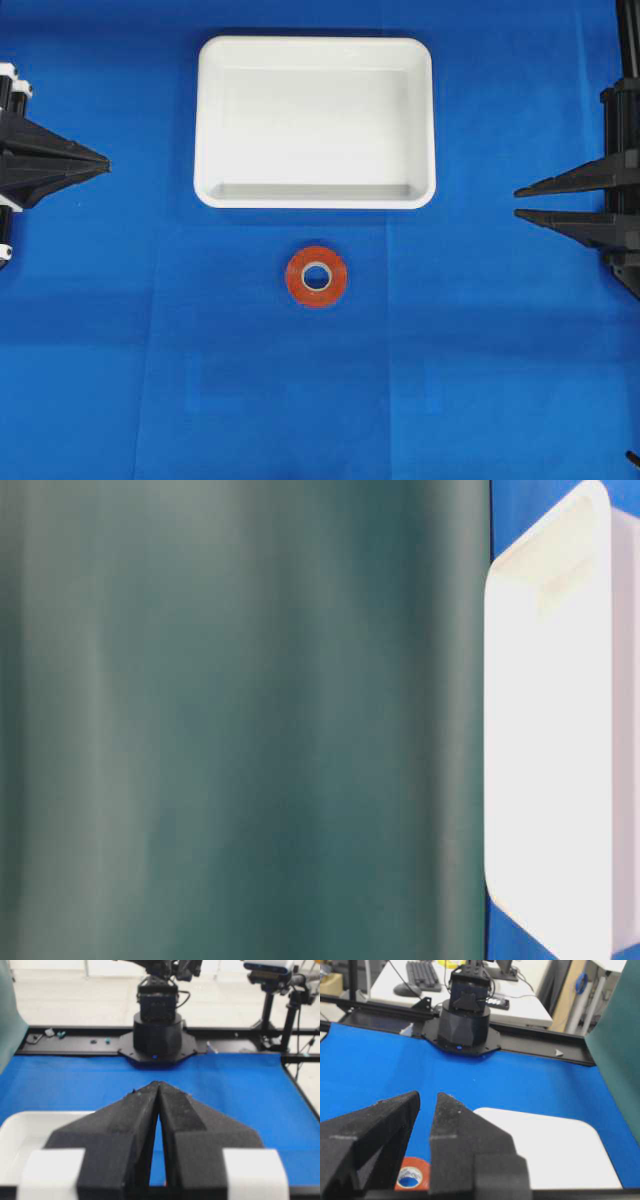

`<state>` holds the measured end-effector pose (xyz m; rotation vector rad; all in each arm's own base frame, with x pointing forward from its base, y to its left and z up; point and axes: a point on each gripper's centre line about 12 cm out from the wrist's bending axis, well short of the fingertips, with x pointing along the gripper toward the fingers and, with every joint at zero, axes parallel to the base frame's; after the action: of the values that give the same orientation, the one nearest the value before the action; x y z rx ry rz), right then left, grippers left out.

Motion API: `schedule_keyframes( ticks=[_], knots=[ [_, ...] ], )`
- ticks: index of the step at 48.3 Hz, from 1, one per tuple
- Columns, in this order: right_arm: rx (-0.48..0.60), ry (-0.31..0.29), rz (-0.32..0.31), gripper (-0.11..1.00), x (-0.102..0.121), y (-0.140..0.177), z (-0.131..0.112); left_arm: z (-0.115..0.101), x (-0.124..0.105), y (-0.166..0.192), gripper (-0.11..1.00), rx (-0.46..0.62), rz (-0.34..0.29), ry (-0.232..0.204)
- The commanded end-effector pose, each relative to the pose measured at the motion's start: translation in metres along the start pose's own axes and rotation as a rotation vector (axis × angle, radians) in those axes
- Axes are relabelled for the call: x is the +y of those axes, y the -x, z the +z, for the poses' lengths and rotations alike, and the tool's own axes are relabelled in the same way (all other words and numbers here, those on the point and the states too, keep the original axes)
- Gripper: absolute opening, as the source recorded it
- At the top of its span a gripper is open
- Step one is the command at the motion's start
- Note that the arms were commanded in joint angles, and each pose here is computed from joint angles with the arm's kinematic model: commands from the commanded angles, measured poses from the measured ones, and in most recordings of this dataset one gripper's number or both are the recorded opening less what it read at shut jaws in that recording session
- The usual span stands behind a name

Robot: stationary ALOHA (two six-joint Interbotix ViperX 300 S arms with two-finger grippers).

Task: Place one roll of tape in the white case with the left arm.
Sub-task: 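Move the left gripper open toward the orange tape roll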

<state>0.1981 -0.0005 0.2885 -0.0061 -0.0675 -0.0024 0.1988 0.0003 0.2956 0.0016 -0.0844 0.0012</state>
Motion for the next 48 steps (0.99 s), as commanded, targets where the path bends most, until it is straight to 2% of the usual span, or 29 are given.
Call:
schedule_keyframes(
  ticks=[1,10,28,35,40,48],
  knots=[
    [-0.035,0.009,-0.002,0.0,0.0,-0.004,0.014,0.006,-0.006,-0.005,0.0,-0.008,-0.035,-0.007],
    [0.002,0.014,-0.002,-0.11,-0.001,-0.01,0.01,0.004,-0.022,-0.024,0.0,-0.001,-0.104,-0.019],
    [0.028,0.014,-0.003,-0.11,-0.001,-0.014,0.004,-0.02,-0.031,-0.095,0.0,0.14,-0.114,-0.008],
    [0.037,0.012,-0.005,-0.11,-0.001,-0.014,0.002,-0.03,-0.04,-0.122,0.03,0.21,-0.128,0.019],
    [0.051,0.014,-0.006,-0.11,-0.002,-0.015,-0.001,-0.038,-0.046,-0.137,0.25,0.278,-0.132,0.049],
    [0.071,0.014,-0.009,-0.11,-0.002,-0.017,-0.006,-0.054,-0.056,-0.157,0.73,0.415,-0.134,0.101]
  ],
)
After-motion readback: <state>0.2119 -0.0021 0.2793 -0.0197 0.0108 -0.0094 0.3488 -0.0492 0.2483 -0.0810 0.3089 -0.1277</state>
